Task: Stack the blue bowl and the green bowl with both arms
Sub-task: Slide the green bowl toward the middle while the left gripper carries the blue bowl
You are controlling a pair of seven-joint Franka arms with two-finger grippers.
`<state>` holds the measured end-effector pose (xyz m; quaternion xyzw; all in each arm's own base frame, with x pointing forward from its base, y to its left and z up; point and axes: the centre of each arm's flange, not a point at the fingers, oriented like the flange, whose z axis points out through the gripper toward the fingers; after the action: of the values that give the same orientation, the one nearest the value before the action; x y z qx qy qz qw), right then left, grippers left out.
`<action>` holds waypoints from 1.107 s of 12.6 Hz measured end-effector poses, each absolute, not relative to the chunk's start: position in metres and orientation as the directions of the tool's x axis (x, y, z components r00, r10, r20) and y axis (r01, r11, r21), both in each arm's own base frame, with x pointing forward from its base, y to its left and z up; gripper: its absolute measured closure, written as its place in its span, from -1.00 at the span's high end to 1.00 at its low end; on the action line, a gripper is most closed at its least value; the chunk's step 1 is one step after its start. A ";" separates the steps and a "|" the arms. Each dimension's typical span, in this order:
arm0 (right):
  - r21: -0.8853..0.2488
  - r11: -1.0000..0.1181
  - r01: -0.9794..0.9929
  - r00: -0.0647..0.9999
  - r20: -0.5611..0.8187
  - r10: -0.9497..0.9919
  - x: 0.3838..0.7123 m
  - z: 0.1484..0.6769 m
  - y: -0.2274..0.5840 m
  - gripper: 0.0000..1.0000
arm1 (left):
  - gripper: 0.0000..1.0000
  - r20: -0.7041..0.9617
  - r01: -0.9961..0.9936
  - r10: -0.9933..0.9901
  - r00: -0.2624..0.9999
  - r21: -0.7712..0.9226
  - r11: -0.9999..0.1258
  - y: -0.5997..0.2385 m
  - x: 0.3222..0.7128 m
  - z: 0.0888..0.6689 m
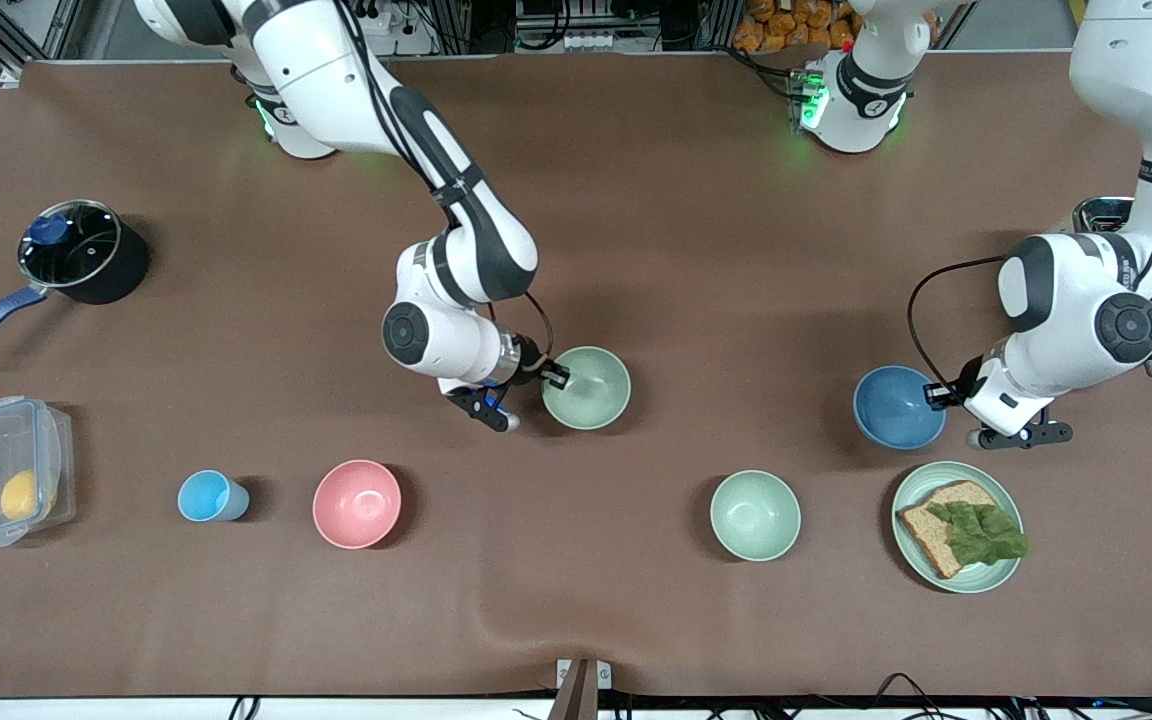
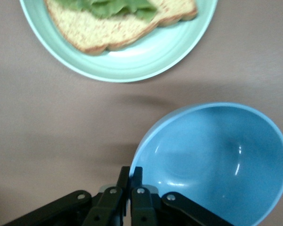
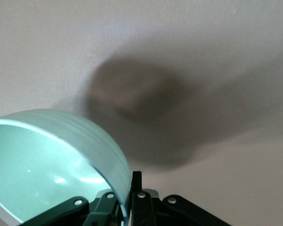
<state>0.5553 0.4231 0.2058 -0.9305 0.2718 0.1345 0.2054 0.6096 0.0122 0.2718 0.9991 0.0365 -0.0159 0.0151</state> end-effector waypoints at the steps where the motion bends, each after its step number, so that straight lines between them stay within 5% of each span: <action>1: -0.308 -0.765 -0.565 0.815 -0.354 -0.459 0.552 0.200 0.428 -0.86 | -0.92 -0.031 0.067 0.066 0.997 0.031 -0.997 0.007 0.613 0.282; 6: -0.307 -0.764 -0.567 0.817 -0.332 -0.472 0.546 0.183 0.435 -0.78 | -0.92 -0.025 0.050 0.048 0.999 0.072 -0.996 -0.026 0.627 0.339; 14: -0.344 -0.758 -0.554 0.828 -0.320 -0.461 0.568 0.229 0.425 0.95 | -0.92 -0.072 0.202 0.193 0.979 0.160 -0.966 -0.148 0.613 0.374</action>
<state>0.5678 0.4245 0.2288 -0.9312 0.2725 0.1082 0.2166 0.6134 -0.1483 0.3740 0.9911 0.0996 -0.0281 0.0833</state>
